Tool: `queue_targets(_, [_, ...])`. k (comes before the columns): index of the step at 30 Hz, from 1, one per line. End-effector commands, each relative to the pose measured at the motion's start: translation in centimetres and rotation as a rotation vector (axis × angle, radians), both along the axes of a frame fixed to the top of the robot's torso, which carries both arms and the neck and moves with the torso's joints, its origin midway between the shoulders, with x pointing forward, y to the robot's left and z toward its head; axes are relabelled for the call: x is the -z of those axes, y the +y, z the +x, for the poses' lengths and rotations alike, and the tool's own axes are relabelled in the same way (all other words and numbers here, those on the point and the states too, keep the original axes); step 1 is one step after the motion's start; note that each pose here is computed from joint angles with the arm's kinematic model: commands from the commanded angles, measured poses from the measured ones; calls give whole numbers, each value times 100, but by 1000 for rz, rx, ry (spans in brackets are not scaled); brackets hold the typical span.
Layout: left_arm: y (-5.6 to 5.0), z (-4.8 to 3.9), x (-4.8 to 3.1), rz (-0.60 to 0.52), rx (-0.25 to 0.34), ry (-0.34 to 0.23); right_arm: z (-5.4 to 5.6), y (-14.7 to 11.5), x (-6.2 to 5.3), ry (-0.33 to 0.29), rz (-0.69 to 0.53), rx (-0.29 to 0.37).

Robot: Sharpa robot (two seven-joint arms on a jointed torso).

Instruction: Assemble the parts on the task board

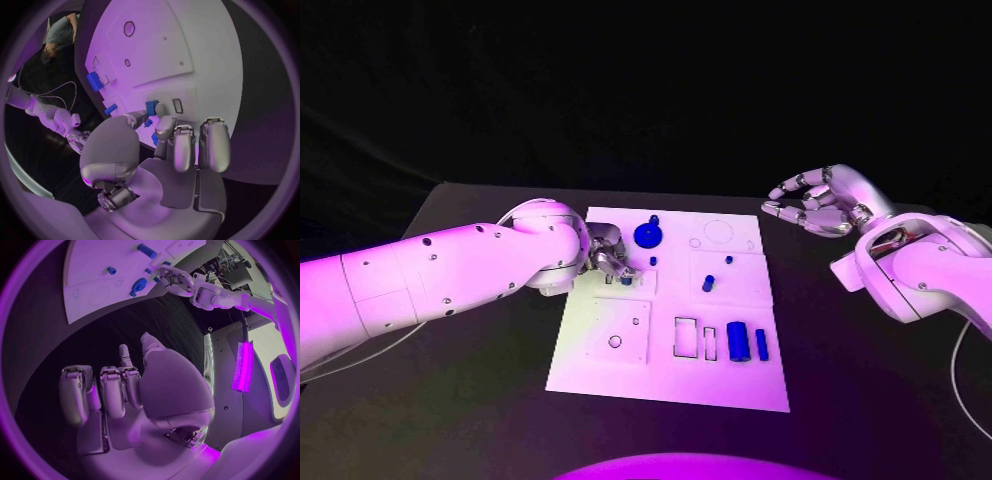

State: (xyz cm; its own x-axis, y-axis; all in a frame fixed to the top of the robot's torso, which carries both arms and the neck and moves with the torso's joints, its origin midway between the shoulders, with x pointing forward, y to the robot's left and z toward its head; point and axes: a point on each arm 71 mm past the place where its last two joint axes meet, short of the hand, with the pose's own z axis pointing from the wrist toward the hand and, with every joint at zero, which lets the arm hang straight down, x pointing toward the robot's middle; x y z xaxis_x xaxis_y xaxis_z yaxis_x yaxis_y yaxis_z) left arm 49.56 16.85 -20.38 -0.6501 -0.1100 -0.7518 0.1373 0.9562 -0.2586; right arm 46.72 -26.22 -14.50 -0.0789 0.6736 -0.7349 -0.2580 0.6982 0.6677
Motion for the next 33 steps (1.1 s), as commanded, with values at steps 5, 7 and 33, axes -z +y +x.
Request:
queue_targets(5, [-13,-32,44,13,15,35,-5,6,6,3,-5,-6])
queue_targets(7, [-14,-31,44,13,15,35,-5,6,6,3,-5,-6])
queue_targets(33, [-26,-23,42,10,13,34,-6,6,7,3,-5,-6])
